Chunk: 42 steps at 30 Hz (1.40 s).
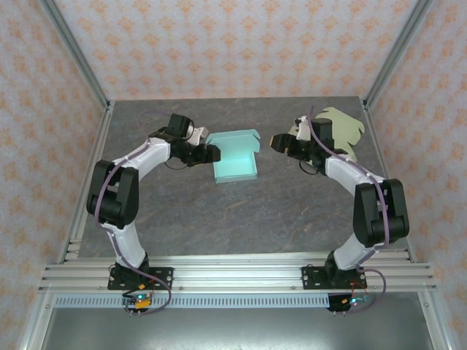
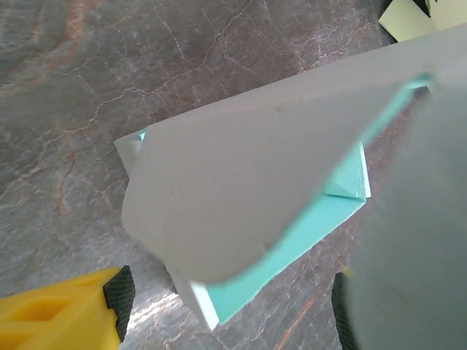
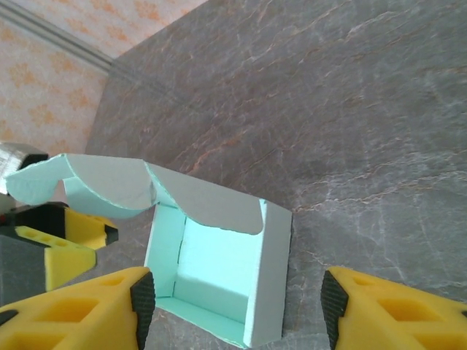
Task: Fold the paper box
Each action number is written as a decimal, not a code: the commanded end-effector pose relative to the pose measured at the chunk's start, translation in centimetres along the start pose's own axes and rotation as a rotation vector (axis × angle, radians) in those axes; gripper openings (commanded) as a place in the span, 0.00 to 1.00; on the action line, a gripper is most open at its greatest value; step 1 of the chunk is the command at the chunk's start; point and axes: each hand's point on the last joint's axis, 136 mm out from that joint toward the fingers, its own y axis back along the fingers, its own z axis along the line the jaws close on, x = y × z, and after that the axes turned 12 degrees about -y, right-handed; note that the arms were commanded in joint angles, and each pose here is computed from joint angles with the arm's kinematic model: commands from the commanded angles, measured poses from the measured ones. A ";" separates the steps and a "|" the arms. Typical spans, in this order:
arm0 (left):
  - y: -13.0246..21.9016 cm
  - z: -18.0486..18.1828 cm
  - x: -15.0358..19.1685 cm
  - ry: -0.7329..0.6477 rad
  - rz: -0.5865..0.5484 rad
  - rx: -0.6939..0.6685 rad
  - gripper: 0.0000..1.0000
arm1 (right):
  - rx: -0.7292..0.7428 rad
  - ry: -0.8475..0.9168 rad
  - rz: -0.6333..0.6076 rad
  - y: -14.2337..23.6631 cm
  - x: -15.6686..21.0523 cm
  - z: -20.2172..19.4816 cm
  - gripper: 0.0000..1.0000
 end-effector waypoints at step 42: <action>3.3 -1.3 -4.5 -0.085 -0.139 -0.250 0.44 | 0.056 0.079 0.210 -7.2 2.7 3.3 0.23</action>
